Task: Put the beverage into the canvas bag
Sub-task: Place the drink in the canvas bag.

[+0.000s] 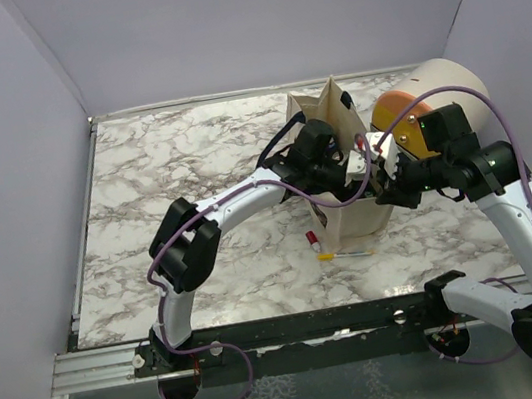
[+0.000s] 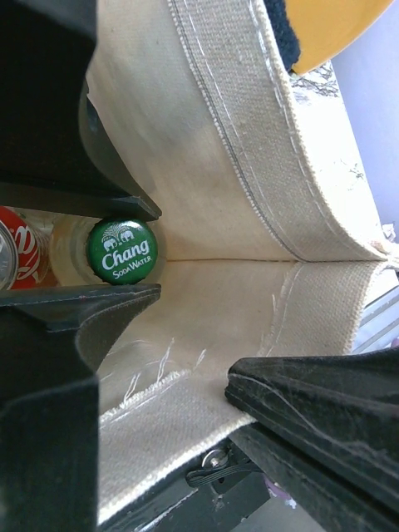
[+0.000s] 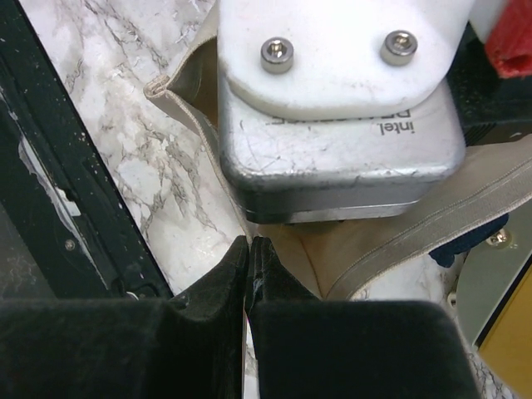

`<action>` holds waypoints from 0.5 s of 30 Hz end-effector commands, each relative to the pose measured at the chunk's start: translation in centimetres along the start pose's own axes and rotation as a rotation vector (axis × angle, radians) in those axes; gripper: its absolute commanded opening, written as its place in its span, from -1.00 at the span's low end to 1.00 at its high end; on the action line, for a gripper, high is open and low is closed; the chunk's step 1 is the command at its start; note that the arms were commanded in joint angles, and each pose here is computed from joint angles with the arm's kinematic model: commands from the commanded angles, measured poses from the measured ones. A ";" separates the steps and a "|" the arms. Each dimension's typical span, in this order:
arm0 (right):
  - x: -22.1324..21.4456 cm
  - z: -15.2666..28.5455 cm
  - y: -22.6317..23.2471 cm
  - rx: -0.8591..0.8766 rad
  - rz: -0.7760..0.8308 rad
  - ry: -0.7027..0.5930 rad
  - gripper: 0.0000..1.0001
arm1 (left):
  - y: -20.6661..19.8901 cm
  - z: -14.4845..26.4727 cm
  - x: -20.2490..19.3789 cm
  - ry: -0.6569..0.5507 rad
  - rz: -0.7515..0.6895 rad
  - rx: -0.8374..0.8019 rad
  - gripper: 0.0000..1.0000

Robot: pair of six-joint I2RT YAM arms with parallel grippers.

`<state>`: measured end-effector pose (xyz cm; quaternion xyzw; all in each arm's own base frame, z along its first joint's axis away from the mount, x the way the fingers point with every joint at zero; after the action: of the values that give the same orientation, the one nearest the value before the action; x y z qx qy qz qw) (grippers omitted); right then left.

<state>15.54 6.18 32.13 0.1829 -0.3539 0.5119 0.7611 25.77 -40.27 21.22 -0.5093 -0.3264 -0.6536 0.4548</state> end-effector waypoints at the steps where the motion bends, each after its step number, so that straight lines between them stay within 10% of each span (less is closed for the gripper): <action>1: 1.6 1.6 0.7 -0.027 0.056 -0.126 -0.98 | -2.4 -1.8 -2.6 0.062 0.160 -0.128 -0.52; 15: 1.3 1.8 1.2 -0.020 0.058 -0.131 -0.96 | -1.8 -1.5 0.7 -0.014 0.141 -0.112 0.20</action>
<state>14.96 6.04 32.31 0.1822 -0.3594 0.5097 0.7602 24.90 -40.66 21.91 -0.5352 -0.2993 -0.6388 0.4647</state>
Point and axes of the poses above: each gripper's point midway between its finger pads, its own z axis back along the fingers, its own y axis along the line the jaws close on, x = y × z, the point moved 10 cm from there along z, back along the fingers, and after that the axes turned 3 degrees about z, right-handed, at the moved point
